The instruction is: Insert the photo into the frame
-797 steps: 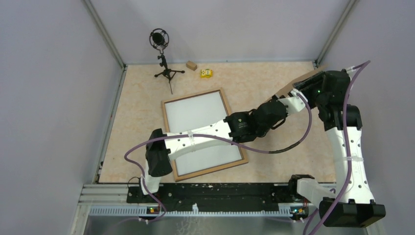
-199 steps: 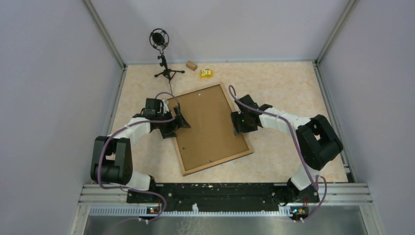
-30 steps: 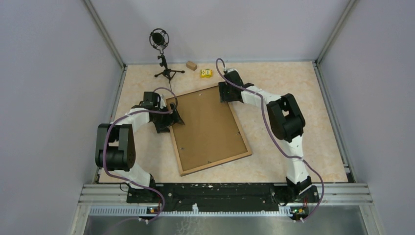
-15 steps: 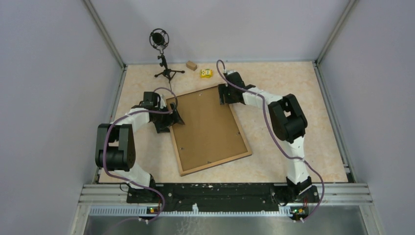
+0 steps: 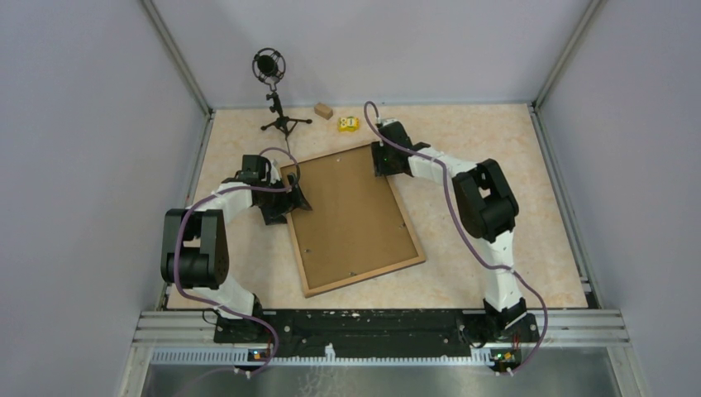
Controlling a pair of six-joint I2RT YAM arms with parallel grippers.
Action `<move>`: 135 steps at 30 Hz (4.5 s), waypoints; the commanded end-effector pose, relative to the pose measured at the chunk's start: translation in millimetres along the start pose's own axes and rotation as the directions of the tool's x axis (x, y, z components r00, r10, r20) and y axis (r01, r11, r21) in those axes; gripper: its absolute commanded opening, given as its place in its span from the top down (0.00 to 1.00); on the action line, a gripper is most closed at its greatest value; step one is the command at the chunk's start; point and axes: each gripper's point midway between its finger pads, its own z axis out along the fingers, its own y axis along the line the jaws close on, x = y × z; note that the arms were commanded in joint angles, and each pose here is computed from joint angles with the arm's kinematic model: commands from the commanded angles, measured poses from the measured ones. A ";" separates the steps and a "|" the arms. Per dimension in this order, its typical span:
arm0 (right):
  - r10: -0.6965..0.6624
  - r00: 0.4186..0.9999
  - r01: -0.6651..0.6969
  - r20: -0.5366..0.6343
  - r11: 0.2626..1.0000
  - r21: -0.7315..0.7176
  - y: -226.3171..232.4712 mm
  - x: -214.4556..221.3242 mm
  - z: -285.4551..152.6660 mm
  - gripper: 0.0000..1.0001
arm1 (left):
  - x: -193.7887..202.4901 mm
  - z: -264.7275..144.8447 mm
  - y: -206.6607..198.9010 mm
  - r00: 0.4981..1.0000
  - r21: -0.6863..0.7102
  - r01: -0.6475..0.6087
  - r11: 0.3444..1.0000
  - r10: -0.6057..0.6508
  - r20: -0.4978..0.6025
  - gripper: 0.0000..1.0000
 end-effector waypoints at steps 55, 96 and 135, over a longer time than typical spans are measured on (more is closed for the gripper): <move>0.139 0.986 -0.147 0.094 0.985 0.089 3.9 -35.9 -30.3 0.49 | -1.7 0.0 -9.0 1.000 0.060 -0.018 0.998 0.018 0.010 0.05; 0.112 0.989 -0.088 -0.100 0.972 0.218 -3.8 17.4 -10.2 0.68 | -0.2 1.0 -10.7 1.000 0.072 -0.015 0.997 0.015 0.003 0.05; 0.155 0.988 -0.154 0.003 0.975 0.161 -14.2 -1.3 -27.8 0.62 | -6.9 -7.9 -14.9 0.997 0.081 -0.057 0.995 0.052 0.060 0.01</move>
